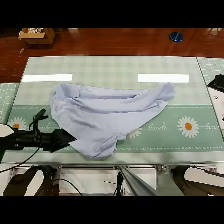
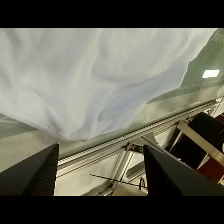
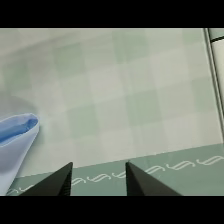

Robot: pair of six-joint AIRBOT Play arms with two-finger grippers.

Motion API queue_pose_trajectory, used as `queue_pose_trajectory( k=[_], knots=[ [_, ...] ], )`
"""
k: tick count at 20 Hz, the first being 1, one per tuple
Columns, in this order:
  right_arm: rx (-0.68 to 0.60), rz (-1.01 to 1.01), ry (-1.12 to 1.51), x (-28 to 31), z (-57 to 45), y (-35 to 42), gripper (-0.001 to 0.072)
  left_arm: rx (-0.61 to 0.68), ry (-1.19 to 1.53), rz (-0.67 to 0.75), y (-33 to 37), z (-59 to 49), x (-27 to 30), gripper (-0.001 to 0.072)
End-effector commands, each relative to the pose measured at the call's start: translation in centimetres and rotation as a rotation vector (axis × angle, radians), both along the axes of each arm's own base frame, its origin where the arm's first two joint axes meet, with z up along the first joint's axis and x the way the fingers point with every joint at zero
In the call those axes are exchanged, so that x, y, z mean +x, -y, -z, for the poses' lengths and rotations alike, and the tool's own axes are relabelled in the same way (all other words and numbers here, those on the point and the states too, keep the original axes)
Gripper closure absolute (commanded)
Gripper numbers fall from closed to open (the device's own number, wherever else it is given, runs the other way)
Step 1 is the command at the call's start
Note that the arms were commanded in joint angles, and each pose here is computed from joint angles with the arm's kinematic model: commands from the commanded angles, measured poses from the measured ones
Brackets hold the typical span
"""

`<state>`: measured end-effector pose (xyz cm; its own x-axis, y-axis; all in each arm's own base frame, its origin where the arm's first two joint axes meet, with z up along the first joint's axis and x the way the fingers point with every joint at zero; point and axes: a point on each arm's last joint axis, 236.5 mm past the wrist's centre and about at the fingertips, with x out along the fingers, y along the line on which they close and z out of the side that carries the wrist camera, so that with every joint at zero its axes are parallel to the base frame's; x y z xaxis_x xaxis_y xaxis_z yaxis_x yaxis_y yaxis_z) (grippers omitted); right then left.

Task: Fold the shirts.

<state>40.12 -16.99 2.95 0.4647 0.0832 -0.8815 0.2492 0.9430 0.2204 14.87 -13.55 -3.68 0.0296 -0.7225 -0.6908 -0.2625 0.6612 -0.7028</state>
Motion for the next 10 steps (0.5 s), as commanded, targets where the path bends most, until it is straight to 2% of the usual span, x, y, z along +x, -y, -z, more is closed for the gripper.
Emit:
queue_pose_trajectory(
  k=[1, 7, 10],
  knots=[
    [-0.003, 0.002, 0.003, 0.0, -0.1, 0.1, 0.0299, 0.041, -0.093, 0.074, 0.6, 1.6, -3.0, 0.0089],
    [0.004, -0.003, -0.008, -0.2, 0.0, -0.1, 0.0299, 0.098, -0.140, 0.163, 2.6, 4.1, -5.5, 0.0089],
    [0.005, -0.003, -0.008, -0.2, 0.0, -0.1, 0.0299, 0.110, -0.122, 0.127, 3.0, 4.7, -4.4, 0.0089]
  ],
)
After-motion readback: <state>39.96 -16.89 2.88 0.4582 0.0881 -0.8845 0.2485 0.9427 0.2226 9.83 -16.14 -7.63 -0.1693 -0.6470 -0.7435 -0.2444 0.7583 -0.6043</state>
